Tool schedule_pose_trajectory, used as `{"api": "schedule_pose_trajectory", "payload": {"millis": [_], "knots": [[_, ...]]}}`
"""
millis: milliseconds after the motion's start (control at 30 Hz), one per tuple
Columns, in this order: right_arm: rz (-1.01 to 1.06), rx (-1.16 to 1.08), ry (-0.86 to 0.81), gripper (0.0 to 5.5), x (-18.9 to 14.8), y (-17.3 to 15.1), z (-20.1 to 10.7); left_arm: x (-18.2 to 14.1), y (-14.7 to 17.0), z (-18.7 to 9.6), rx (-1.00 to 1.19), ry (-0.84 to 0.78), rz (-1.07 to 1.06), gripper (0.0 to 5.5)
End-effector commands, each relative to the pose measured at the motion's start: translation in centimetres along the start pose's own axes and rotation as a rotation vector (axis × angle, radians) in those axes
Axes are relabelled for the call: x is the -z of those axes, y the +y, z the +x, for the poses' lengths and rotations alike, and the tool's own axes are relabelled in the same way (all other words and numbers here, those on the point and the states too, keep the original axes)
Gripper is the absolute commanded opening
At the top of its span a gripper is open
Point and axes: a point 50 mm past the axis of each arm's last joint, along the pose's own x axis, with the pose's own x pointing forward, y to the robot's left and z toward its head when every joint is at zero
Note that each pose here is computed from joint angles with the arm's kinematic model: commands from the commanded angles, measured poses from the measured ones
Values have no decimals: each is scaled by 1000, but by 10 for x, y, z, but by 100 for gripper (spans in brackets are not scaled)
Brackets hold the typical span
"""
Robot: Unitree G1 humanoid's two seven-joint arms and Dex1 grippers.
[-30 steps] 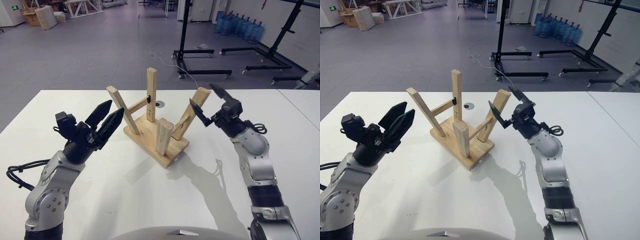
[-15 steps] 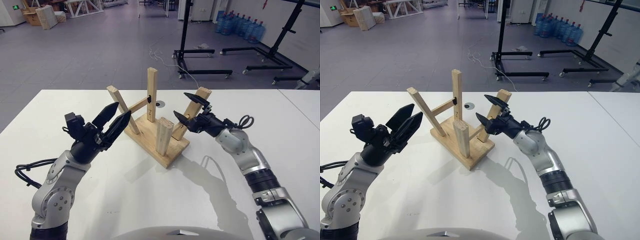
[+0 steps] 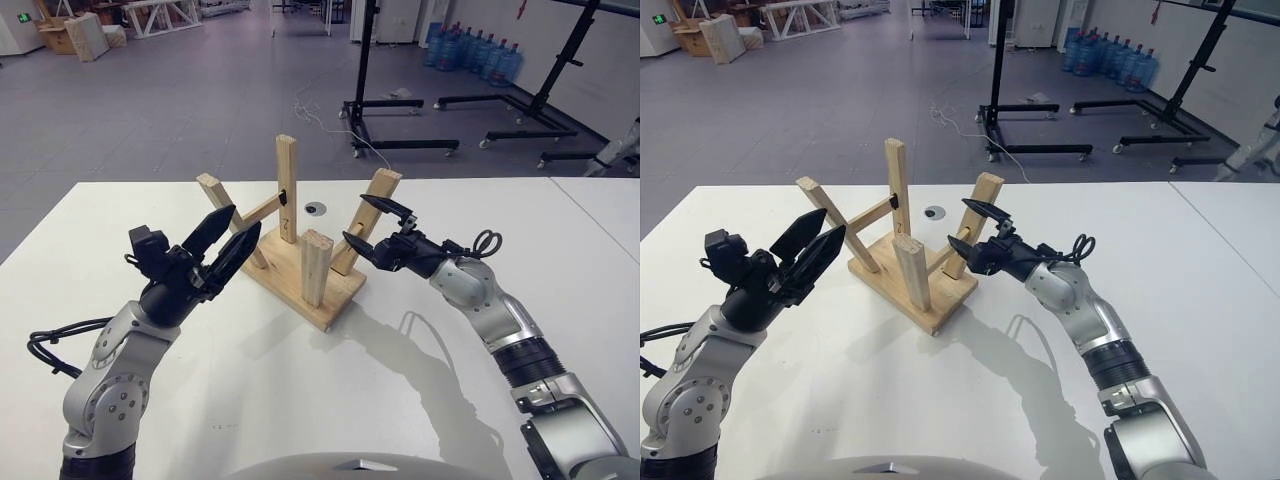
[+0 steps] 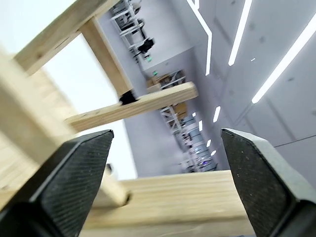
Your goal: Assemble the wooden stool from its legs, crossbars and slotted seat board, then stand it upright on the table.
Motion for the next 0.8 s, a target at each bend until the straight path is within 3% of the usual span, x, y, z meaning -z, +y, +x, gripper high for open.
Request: {"api": "schedule_pose_trajectory", "payload": {"millis": [33,167,333,433,567,800], "knots": [[-149,157,-108,400,-15,-54,17,1,0,1,9,8,4,370],[-184,111,-89,400,-14,-54,28,2,0,4,23,14,3,370],[-107,-342,93,400,25,40,15,4,1,8,37,20,7,370],[-44,-425,110,400,27,66,4,4,2,8,37,24,12,370],[-48,-270,50,400,17,42,13,4,3,4,21,26,17,370],[115,316,-51,400,3,-74,18,4,0,1,18,22,17,370]]}}
